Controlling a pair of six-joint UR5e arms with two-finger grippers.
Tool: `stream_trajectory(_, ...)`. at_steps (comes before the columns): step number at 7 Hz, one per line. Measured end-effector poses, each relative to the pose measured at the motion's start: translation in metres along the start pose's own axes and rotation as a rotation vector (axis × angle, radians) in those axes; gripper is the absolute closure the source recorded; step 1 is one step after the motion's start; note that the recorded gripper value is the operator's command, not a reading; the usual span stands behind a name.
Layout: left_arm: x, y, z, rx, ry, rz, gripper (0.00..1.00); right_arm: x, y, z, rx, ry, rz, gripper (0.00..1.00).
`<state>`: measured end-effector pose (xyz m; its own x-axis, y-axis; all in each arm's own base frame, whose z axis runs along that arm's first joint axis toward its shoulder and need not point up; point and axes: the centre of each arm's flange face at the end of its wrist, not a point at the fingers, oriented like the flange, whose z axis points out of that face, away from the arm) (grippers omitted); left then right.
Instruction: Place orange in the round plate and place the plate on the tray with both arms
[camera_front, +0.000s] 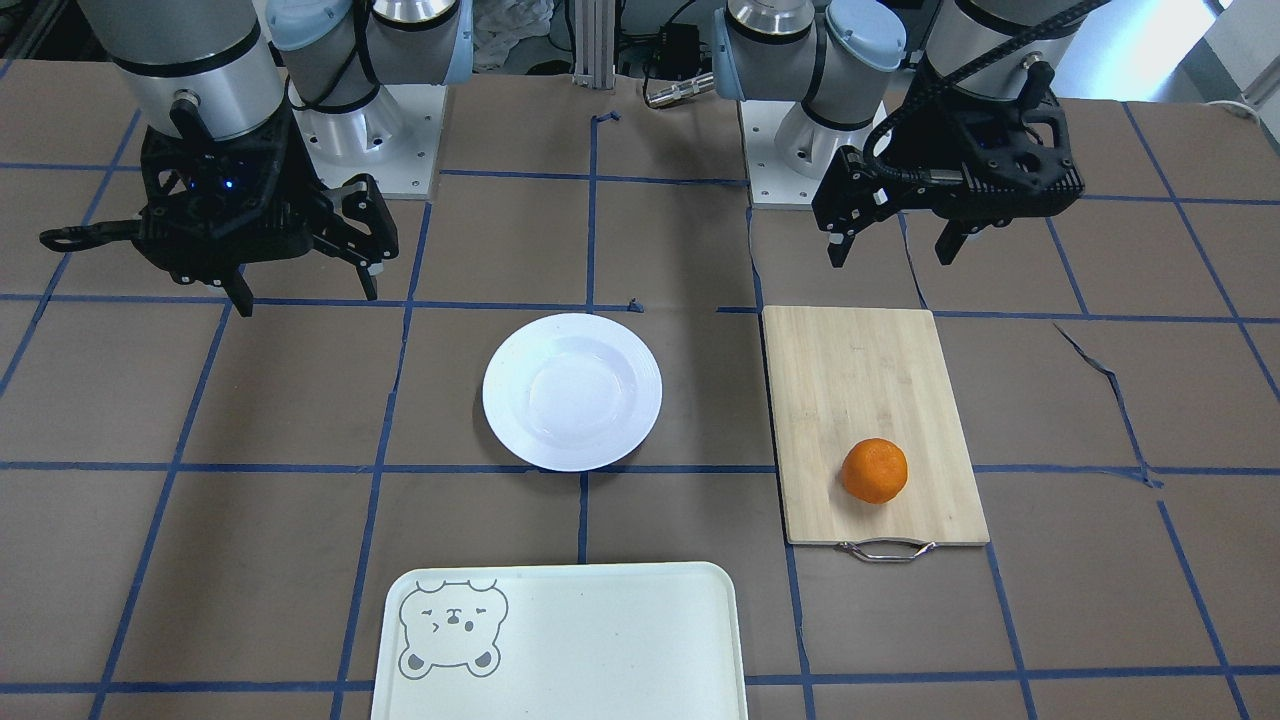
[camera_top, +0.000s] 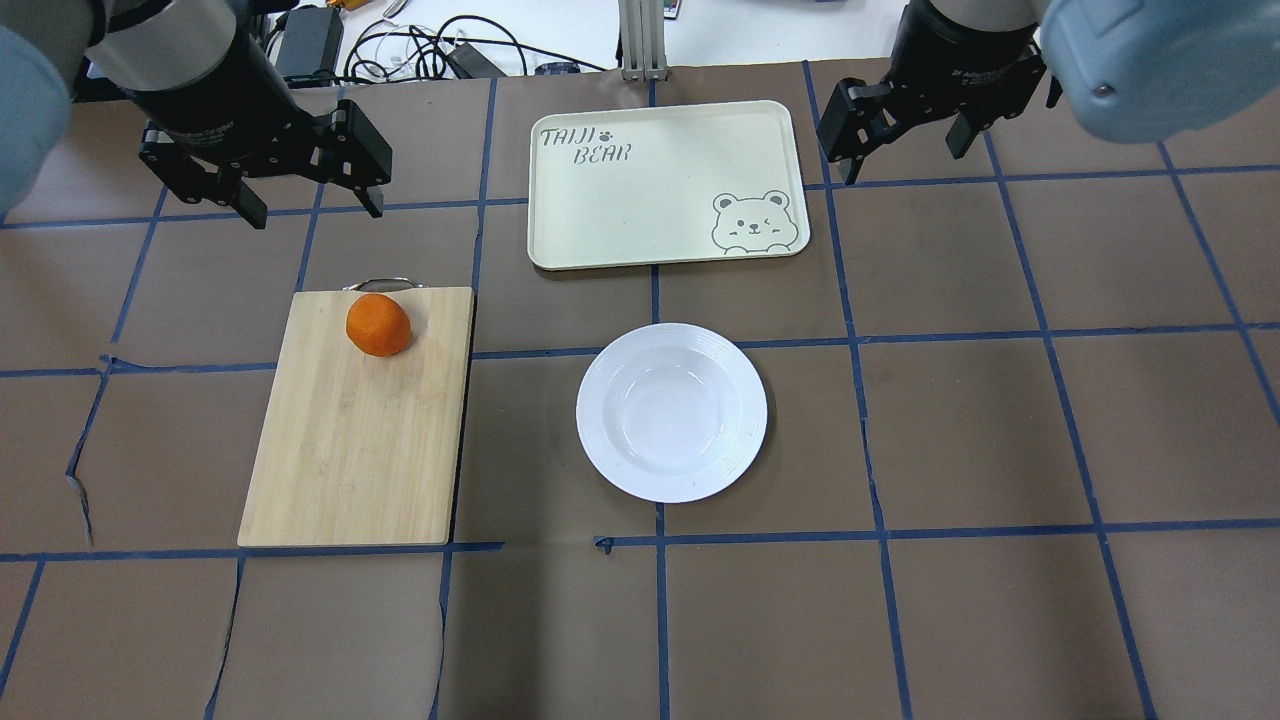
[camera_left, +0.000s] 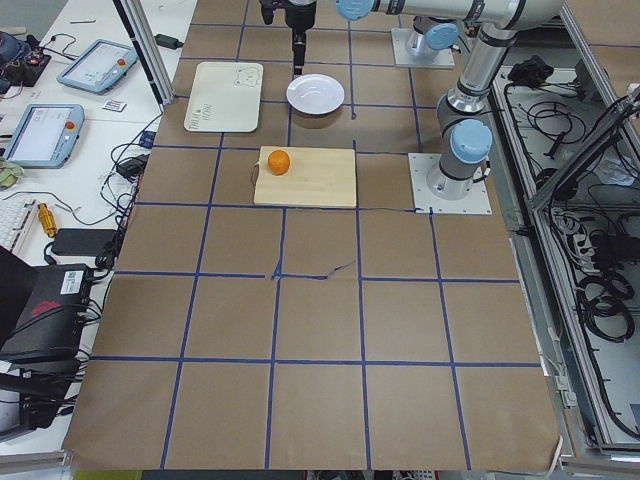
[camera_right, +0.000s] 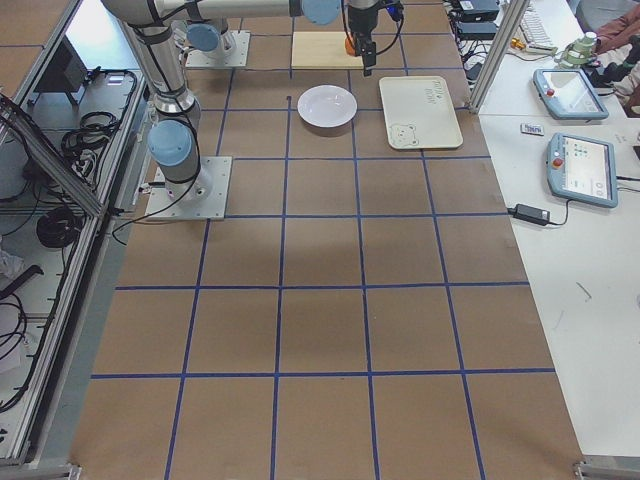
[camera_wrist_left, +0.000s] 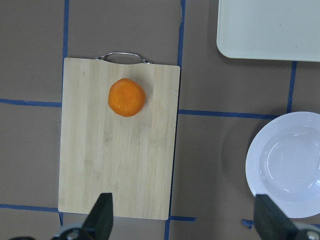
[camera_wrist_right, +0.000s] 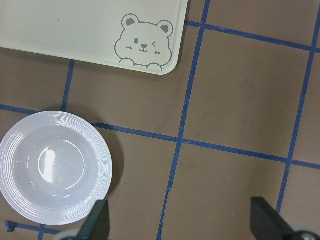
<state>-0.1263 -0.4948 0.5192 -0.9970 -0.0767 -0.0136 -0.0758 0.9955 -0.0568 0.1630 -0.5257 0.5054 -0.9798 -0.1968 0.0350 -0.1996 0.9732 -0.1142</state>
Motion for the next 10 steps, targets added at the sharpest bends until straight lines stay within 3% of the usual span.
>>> stream_trajectory(10,0.000,0.001,-0.001,0.000,-0.004,0.001,0.00,0.014,0.008,-0.010,0.012,0.008,0.045,0.00)
